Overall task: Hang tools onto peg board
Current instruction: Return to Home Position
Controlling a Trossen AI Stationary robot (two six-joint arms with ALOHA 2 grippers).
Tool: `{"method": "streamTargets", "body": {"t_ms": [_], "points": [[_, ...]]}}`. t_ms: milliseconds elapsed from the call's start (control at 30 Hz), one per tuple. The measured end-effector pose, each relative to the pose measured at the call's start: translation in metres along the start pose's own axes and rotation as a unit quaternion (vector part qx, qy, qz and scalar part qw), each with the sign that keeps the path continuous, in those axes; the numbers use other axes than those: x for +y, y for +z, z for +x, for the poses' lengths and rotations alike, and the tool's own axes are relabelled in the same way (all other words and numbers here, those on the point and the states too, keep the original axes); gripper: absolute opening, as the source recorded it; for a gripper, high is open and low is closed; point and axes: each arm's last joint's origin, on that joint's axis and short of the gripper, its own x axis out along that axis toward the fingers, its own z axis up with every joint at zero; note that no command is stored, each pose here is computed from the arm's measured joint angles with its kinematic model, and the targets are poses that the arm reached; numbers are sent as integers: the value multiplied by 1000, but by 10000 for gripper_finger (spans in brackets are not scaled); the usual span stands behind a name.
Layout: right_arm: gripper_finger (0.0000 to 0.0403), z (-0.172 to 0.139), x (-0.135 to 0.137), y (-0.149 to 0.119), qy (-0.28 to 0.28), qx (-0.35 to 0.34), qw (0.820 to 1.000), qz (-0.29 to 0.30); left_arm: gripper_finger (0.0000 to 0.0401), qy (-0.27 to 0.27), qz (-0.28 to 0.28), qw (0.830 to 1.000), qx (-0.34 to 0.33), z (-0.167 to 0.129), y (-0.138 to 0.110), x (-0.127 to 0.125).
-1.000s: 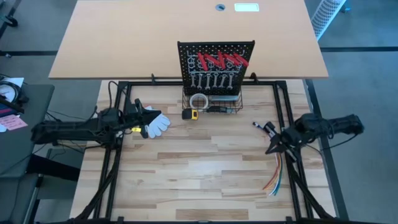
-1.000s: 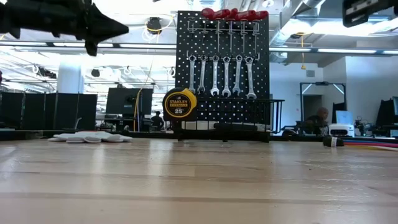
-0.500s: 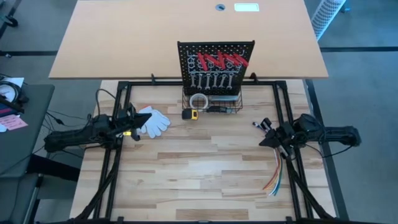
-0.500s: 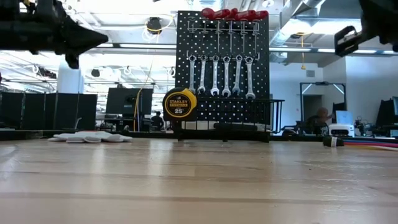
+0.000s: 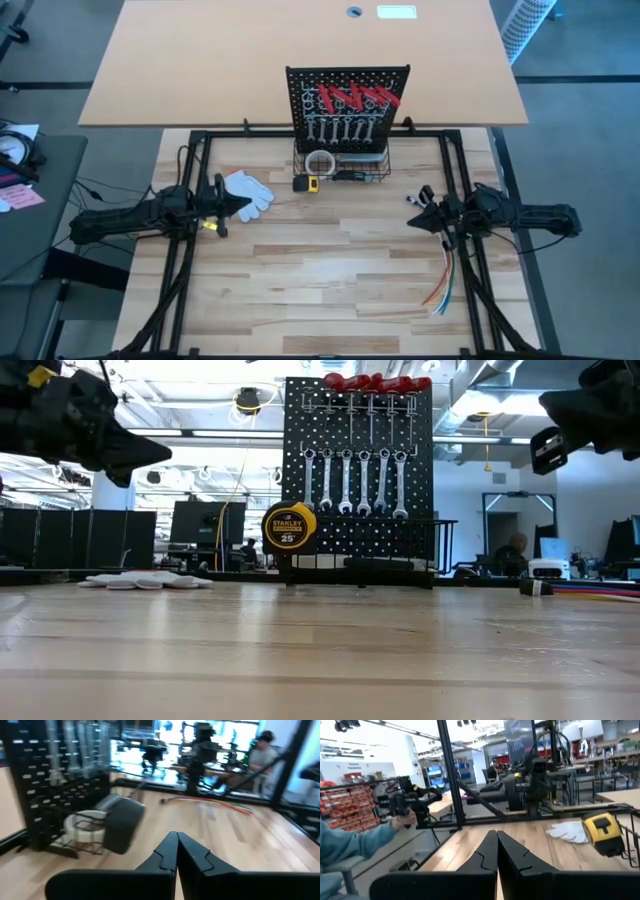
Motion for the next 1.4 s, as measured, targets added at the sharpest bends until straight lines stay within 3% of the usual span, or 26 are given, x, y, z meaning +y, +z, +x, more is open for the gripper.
{"method": "streamTargets", "body": {"t_ms": [133,767,1400], "points": [[5,0,-1,-4,-3,18,1000,5,0,-34,12,999,5,0,-1,-2],[6,0,-1,-8,-7,40,999,11,0,-26,-11,1000,13,0,-3,-1],[6,1,15,-11,76,50,996,18,0,-73,-11,997,3,-2,-2,-11]]}}
